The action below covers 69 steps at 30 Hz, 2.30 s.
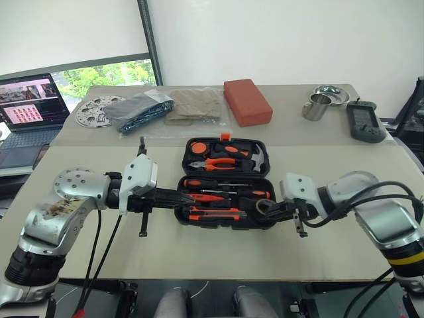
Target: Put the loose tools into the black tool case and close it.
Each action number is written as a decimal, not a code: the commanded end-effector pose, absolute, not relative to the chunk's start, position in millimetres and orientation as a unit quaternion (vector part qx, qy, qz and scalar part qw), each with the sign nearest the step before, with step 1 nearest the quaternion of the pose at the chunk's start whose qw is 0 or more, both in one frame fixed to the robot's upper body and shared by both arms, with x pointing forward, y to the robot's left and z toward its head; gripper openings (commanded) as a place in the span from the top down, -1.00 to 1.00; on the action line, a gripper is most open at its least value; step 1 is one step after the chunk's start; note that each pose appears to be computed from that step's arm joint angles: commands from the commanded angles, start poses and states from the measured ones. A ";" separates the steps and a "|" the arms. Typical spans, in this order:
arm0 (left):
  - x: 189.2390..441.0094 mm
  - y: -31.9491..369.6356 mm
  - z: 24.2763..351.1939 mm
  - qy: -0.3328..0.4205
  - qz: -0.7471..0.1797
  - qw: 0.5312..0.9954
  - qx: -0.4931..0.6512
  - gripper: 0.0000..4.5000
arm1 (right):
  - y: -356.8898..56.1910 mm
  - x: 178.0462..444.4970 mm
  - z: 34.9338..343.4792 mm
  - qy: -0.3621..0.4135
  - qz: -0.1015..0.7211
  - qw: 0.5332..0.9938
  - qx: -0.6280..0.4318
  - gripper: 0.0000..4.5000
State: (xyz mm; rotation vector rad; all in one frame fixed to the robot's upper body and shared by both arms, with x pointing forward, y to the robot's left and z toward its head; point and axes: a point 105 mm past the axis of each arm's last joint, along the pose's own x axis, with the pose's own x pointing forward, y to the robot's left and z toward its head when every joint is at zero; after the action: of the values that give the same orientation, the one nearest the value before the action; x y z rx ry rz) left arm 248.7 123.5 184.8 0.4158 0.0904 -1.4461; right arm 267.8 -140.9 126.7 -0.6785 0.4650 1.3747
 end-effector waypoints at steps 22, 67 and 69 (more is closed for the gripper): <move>259.7 132.8 188.2 0.023 -0.645 0.744 0.174 1.00 | -109.5 274.7 156.5 0.121 0.623 0.728 -0.260 -0.97; 417.6 183.9 168.7 0.107 -0.409 0.901 -0.095 1.00 | -198.8 413.6 152.6 0.205 0.319 0.923 0.067 0.05; 421.1 180.6 158.8 0.139 -0.404 0.897 -0.111 1.00 | -198.6 415.7 146.7 0.226 0.314 0.919 0.083 0.05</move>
State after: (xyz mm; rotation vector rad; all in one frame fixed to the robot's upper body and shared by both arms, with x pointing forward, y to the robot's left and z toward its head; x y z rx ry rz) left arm 419.6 178.7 166.9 -0.2022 0.2401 -0.8538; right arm 411.3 -198.6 135.5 0.1517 0.4783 0.6471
